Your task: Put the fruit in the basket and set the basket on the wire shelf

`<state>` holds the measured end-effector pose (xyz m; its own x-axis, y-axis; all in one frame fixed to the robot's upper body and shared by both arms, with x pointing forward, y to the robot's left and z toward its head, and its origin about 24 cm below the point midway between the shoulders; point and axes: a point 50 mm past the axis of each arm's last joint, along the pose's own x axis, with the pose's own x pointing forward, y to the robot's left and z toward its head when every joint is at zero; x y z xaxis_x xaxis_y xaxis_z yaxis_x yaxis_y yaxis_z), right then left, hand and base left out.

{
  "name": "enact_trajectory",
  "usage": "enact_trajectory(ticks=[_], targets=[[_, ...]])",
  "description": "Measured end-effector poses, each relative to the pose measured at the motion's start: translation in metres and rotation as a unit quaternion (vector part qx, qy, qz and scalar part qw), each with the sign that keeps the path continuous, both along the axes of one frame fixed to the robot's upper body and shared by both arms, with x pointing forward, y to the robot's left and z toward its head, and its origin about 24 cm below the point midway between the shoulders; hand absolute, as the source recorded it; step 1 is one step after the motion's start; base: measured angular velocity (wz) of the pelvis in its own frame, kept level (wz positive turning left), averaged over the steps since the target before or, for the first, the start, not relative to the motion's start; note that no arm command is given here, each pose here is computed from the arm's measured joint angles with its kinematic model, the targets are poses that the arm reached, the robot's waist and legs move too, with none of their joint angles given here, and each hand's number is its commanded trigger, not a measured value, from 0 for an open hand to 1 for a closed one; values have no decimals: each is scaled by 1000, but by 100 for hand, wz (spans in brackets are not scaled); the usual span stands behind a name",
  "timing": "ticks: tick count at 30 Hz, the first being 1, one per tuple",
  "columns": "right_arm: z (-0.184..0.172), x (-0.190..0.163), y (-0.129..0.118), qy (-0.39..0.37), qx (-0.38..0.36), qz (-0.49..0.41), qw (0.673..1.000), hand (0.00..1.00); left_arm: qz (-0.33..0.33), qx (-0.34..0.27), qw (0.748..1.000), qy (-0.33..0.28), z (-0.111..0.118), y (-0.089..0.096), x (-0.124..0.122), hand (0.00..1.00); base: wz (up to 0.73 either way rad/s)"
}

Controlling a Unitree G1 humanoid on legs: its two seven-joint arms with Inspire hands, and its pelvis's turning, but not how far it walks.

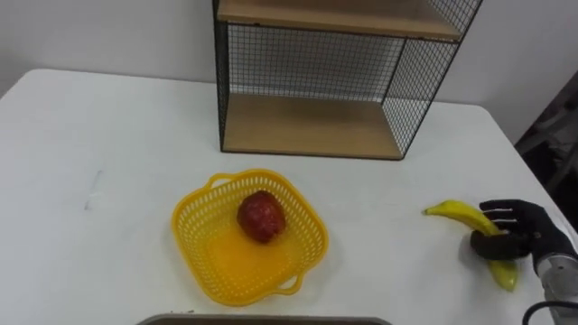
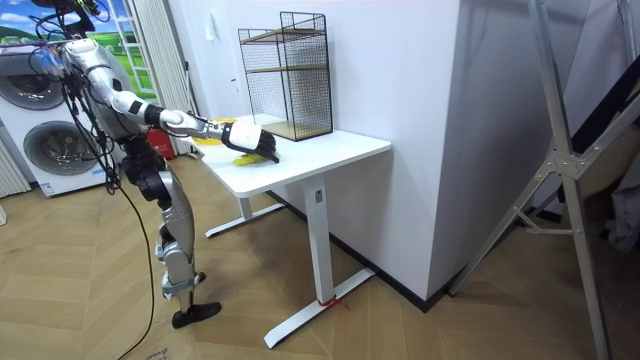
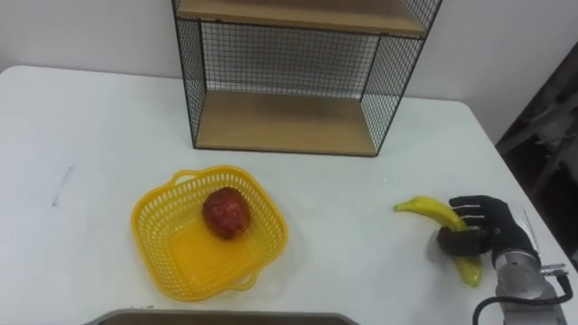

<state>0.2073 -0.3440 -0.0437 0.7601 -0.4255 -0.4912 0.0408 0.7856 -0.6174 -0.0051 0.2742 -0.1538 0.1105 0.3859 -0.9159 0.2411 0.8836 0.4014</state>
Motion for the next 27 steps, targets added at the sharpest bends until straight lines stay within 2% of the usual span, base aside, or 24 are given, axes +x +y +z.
enact_trajectory(ticks=[11,16,22,27], targets=[[5,7,-1,8,-29,-2,1000,100,-13,-2,1000,-24,0,-1,21,0,-1],[10,7,5,-4,-35,6,999,100,-23,-4,999,-23,-1,-4,22,0,-8],[19,15,29,-53,-6,38,998,100,-28,-8,999,-37,-1,-4,30,0,-12],[30,25,78,-113,70,107,985,100,-38,-11,998,-49,-1,-6,34,0,-3]])
